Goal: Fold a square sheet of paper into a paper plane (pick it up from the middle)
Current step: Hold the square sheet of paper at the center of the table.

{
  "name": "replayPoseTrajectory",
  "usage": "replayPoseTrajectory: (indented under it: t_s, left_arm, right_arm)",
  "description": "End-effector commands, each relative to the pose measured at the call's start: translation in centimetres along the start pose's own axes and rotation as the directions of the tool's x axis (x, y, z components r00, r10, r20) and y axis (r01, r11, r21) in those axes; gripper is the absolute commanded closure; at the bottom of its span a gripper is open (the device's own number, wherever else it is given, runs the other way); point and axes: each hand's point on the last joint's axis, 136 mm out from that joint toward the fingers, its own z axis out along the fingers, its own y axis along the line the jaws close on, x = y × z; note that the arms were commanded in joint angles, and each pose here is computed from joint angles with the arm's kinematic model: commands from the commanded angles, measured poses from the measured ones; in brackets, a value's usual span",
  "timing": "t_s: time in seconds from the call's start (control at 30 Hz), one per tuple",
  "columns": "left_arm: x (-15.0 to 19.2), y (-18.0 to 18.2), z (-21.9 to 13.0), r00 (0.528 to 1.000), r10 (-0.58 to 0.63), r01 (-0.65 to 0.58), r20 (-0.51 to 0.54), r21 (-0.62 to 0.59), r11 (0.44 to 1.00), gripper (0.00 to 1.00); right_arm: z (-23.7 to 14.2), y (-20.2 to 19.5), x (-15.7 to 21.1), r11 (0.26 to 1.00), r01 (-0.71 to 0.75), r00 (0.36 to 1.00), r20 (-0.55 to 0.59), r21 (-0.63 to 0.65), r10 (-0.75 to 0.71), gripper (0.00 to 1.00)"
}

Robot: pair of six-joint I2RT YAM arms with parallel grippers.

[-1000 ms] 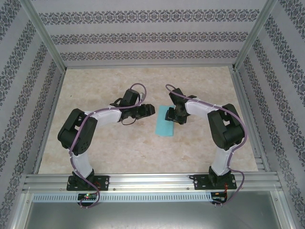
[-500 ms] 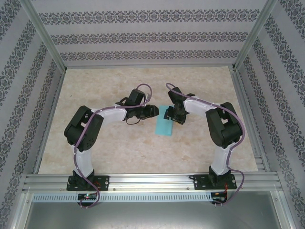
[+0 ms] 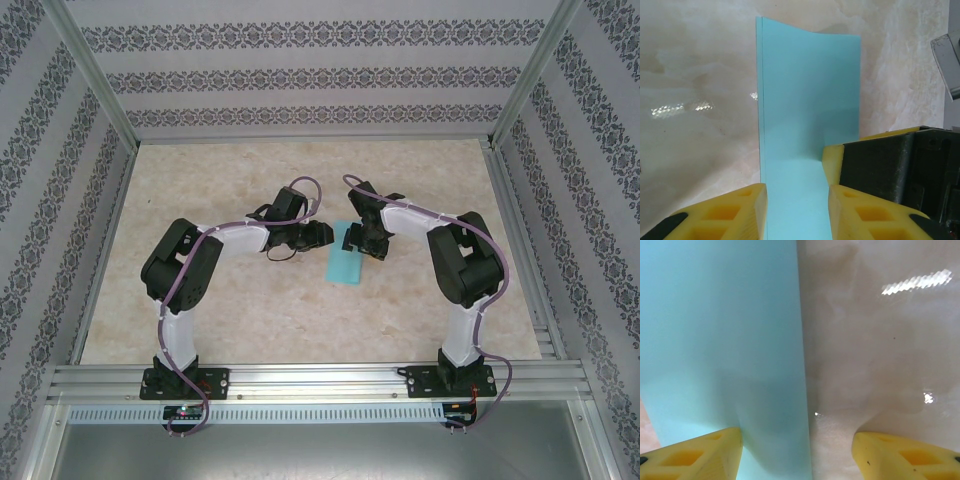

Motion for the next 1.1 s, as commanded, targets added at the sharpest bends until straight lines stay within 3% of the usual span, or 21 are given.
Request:
replayPoseTrajectory:
  t_s: [0.0, 0.43, 1.07]
  left_arm:
    - [-0.5, -1.1, 0.4, 1.0, 0.007, -0.007, 0.005, 0.021, 1.0, 0.64]
    - [-0.7, -0.5, 0.5, 1.0, 0.003, -0.003, 0.017, -0.003, 1.0, 0.69]
    - [0.1, -1.6, 1.9, 0.998, 0.004, 0.0, -0.057, 0.061, 0.998, 0.79]
  right_arm:
    - [5.9, -2.0, 2.8, 0.998, 0.019, 0.994, -0.11, 0.064, -0.012, 0.36]
    - [7.2, -2.5, 3.1, 0.996, 0.026, 0.991, -0.131, 0.082, -0.015, 0.33]
    - [8.5, -3.2, 3.8, 0.996, 0.0, 0.986, -0.165, 0.088, 0.014, 0.34]
